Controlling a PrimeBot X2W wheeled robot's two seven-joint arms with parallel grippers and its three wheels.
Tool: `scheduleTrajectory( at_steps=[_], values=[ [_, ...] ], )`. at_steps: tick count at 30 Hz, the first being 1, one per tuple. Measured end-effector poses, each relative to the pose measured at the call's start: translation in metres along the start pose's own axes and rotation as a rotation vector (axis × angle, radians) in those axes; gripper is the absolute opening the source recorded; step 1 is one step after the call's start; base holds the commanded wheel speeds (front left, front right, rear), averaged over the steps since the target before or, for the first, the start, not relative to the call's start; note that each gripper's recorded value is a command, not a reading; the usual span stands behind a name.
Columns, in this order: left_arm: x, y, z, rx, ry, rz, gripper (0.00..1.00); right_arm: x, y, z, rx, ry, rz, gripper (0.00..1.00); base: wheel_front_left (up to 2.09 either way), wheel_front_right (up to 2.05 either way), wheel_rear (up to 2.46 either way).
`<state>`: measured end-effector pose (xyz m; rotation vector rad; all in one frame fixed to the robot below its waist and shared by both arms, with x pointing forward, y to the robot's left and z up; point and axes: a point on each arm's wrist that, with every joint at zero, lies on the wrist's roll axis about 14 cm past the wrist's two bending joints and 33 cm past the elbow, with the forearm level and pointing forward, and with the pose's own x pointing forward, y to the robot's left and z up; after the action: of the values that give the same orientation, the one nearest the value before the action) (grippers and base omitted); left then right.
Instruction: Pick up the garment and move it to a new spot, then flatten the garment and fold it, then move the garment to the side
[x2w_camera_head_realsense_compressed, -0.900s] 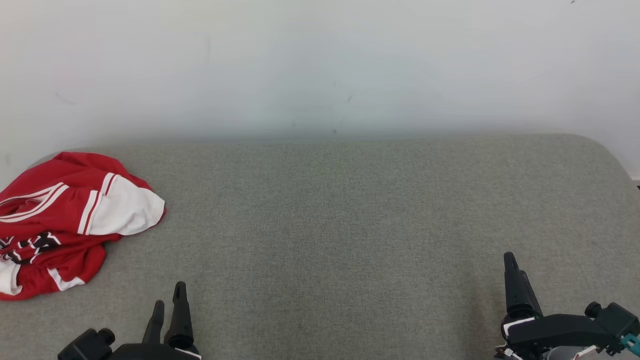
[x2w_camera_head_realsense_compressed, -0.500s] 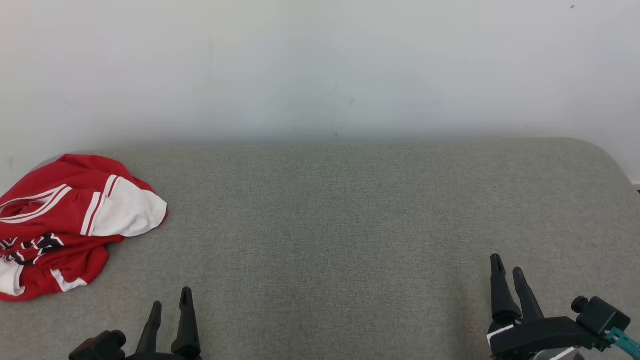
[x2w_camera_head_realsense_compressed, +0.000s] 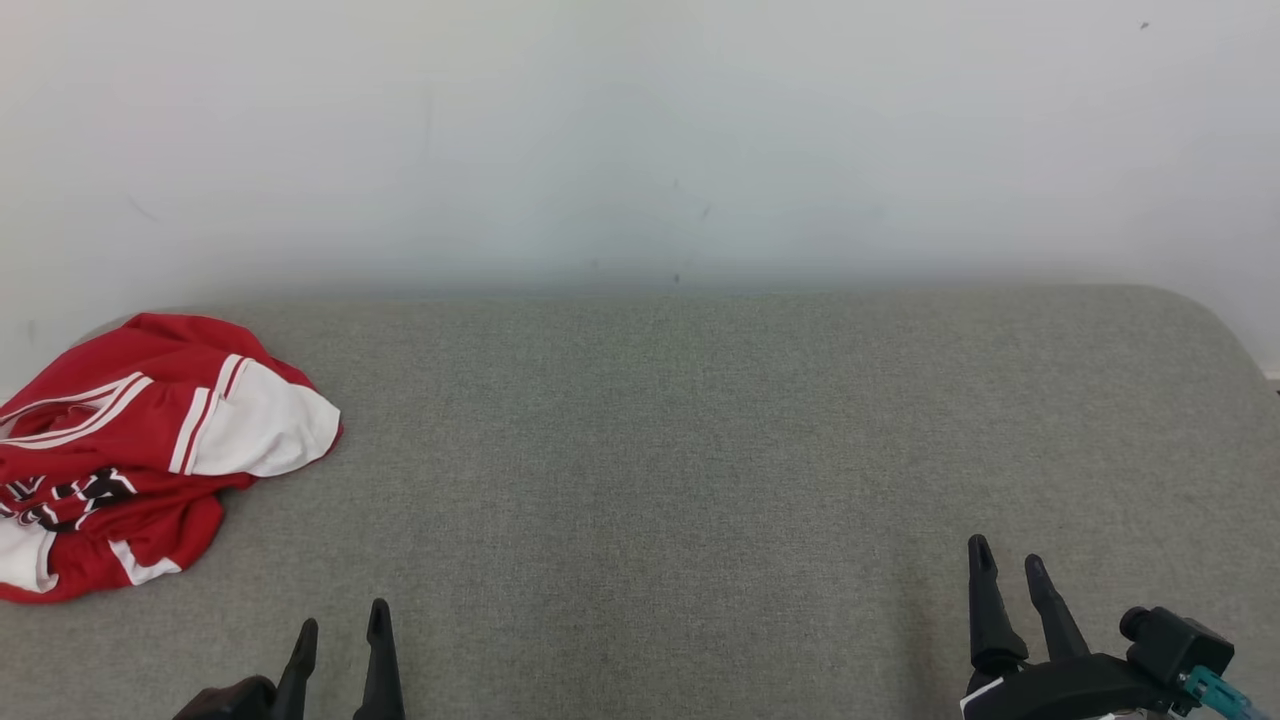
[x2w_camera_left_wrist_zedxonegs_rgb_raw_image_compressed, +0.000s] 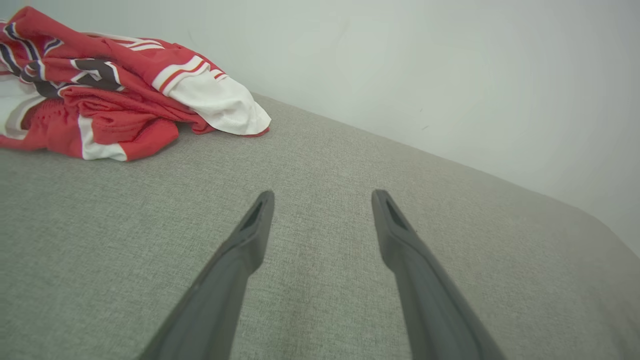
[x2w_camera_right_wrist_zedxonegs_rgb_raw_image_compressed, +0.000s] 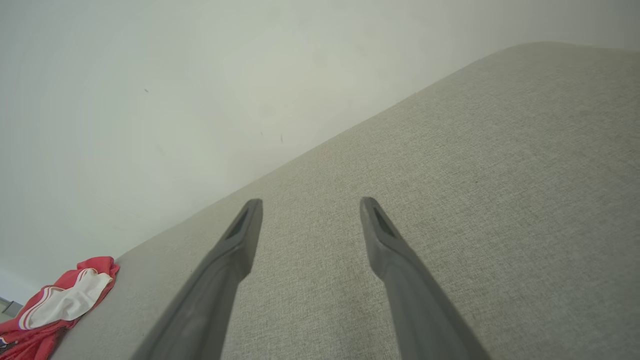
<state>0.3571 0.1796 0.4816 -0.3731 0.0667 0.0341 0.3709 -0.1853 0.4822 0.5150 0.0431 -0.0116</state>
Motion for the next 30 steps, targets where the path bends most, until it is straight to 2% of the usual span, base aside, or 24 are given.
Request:
scheduleTrajectory(
  at_steps=[21,30],
  values=[
    [-0.012,-0.008,-0.003,0.180,-0.021,-0.065,1.00,-0.004,0.005,-0.010,-0.192,0.016,0.037,1.00,0.00,0.00,0.00],
    [-0.016,-0.006,-0.002,0.182,-0.041,-0.055,1.00,-0.006,0.007,-0.013,-0.246,0.020,0.051,1.00,0.00,0.00,0.00]
  ],
)
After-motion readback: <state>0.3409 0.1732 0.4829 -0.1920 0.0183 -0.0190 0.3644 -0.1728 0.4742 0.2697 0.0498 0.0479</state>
